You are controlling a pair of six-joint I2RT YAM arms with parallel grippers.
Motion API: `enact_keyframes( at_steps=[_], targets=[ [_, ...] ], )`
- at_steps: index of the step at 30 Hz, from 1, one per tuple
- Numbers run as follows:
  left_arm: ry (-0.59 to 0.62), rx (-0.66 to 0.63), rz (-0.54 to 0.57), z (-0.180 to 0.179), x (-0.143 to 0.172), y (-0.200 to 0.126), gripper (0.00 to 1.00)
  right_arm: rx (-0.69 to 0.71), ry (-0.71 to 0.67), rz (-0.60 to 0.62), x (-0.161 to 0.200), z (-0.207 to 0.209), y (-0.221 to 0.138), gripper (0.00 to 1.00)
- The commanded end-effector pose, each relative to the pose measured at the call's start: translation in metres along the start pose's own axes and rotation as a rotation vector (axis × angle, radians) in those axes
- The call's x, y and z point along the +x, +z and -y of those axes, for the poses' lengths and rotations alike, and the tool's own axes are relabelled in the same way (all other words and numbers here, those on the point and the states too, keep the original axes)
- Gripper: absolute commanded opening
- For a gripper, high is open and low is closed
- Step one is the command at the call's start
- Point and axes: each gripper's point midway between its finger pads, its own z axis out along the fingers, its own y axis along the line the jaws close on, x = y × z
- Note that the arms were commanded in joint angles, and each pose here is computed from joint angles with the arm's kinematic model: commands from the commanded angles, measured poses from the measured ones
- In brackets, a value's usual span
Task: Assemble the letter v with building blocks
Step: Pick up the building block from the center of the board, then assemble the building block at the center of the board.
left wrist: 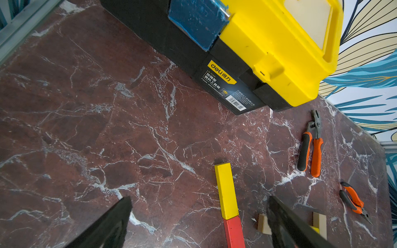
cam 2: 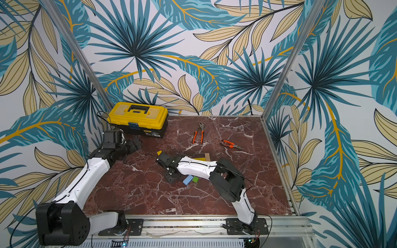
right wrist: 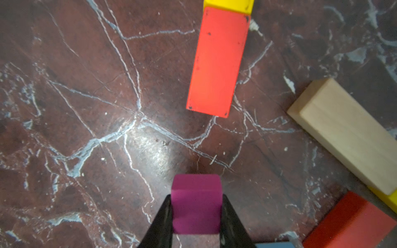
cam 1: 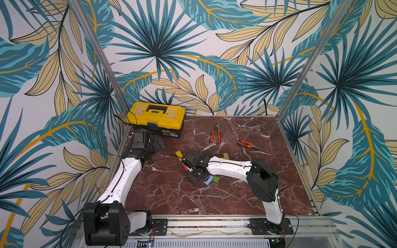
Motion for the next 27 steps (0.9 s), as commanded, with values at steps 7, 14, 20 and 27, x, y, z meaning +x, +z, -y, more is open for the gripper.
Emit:
enact_keyframes(
  at_steps=[7,14,20,27],
  targets=[
    [0.002,-0.001,0.002,-0.004,0.001,-0.001,0.99,0.018,0.028,-0.077,0.006,0.006,0.015,0.3],
    [0.002,-0.002,0.002,-0.004,0.001,-0.001,1.0,0.018,0.051,-0.085,0.003,0.007,0.02,0.3],
    [0.004,-0.003,0.002,-0.004,0.001,-0.001,0.99,0.012,0.053,-0.093,0.003,0.007,0.025,0.3],
    [0.005,-0.006,0.005,-0.005,0.001,-0.001,0.99,0.013,0.062,-0.102,0.003,0.008,0.03,0.3]
  ],
)
